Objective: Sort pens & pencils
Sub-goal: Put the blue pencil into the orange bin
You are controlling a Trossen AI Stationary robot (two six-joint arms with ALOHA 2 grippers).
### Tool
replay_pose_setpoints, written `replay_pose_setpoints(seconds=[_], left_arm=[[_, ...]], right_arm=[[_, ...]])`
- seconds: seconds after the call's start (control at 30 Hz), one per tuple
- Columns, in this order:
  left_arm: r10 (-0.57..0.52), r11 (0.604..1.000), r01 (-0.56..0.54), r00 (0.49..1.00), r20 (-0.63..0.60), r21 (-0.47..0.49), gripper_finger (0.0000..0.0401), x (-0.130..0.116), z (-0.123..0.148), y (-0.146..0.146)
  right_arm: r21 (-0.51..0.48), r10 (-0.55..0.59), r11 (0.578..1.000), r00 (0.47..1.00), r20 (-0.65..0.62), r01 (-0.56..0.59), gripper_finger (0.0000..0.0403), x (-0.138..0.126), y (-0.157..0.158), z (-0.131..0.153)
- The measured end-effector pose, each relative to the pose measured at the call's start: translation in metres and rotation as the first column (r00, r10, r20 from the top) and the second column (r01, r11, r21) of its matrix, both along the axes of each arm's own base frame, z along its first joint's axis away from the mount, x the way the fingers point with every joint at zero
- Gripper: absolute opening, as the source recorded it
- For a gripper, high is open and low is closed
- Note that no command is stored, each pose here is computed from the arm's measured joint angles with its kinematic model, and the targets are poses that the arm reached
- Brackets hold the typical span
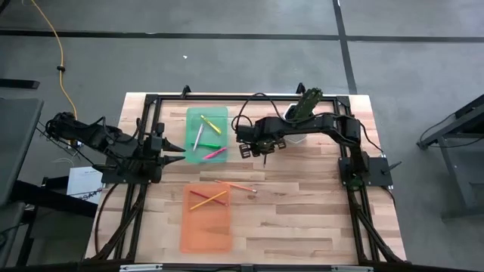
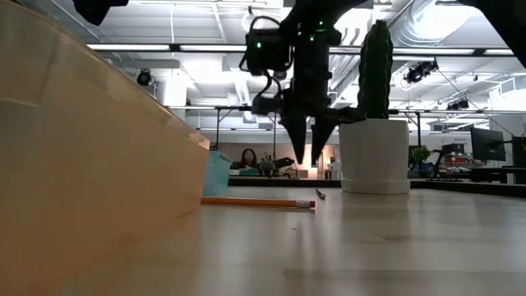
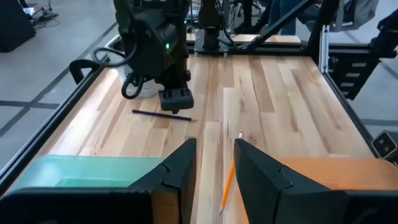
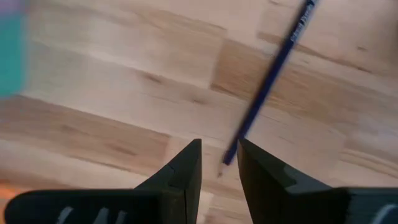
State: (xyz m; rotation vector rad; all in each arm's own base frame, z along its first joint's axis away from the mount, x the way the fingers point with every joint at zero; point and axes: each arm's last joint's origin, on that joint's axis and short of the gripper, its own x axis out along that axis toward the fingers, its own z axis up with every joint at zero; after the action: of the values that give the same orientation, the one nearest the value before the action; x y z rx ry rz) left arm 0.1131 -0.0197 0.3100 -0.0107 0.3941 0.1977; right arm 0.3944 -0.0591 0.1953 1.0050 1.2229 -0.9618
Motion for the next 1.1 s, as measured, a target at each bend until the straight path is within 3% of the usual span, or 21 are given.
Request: replay_pose_setpoints(seconds=[0.6,1.1], left_arm=[[-0.011,0.999,0.013,0.999,-0.04,0.039,0.0097,-0.004,-0.003,0.001],[-0.017,0.999,0.019,0.999,-0.04,0.038,0.0097,-0.004,-0.003,0.001]], right_arm=[[0.033,-0.067,0.997,0.991,-0.115,0.072,0.0094,-0.008,-0.021,-0.016],[0.012,-0.1,0.995,0.991,-0.092,0.102,0.0094,-0.008,-0.035,-0.016]])
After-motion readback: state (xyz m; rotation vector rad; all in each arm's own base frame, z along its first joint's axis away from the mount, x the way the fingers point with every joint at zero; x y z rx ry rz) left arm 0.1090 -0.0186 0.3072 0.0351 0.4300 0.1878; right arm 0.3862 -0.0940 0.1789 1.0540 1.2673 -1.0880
